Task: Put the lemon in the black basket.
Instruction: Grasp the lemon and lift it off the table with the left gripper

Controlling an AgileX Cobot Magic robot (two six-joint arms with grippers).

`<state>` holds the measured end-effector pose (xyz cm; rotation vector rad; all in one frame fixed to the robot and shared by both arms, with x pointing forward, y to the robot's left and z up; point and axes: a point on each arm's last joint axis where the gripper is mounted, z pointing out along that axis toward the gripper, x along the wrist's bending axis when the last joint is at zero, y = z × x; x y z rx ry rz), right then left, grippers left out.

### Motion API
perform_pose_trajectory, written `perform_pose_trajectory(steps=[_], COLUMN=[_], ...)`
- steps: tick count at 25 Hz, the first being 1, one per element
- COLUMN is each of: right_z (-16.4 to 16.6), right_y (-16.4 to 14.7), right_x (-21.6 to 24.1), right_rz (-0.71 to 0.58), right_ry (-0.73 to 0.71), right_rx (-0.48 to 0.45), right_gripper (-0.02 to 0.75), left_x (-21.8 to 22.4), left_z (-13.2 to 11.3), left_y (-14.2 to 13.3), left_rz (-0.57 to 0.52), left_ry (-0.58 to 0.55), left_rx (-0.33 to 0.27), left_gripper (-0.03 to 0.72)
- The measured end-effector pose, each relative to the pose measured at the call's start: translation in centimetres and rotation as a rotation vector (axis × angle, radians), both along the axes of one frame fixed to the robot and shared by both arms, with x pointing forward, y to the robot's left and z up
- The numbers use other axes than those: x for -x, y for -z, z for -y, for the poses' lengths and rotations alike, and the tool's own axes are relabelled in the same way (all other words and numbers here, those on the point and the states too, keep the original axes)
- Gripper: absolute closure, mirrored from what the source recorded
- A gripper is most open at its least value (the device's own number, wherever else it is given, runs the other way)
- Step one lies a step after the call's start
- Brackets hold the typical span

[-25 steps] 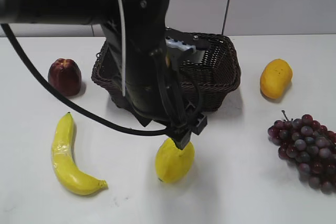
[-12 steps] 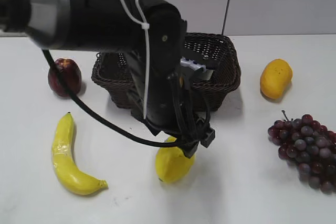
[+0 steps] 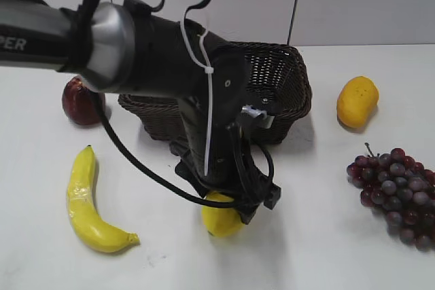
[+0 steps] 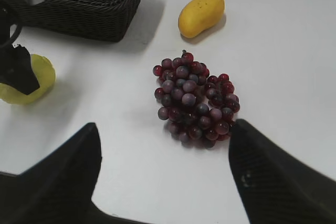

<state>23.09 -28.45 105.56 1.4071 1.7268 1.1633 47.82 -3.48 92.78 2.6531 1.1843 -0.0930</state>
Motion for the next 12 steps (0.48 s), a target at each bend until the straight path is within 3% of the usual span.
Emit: perform_pose_trajectory(steps=[12], right_z=[0.00], right_y=[0.00], right_x=[0.00], right_rz=[0.000], right_ry=[0.000], right_rx=[0.000], right_gripper=[0.167], left_x=[-0.14], left_z=[0.35], left_y=[0.94], left_rz=[-0.007], left_ry=[-0.019], left_rx=[0.015], left_gripper=[0.138])
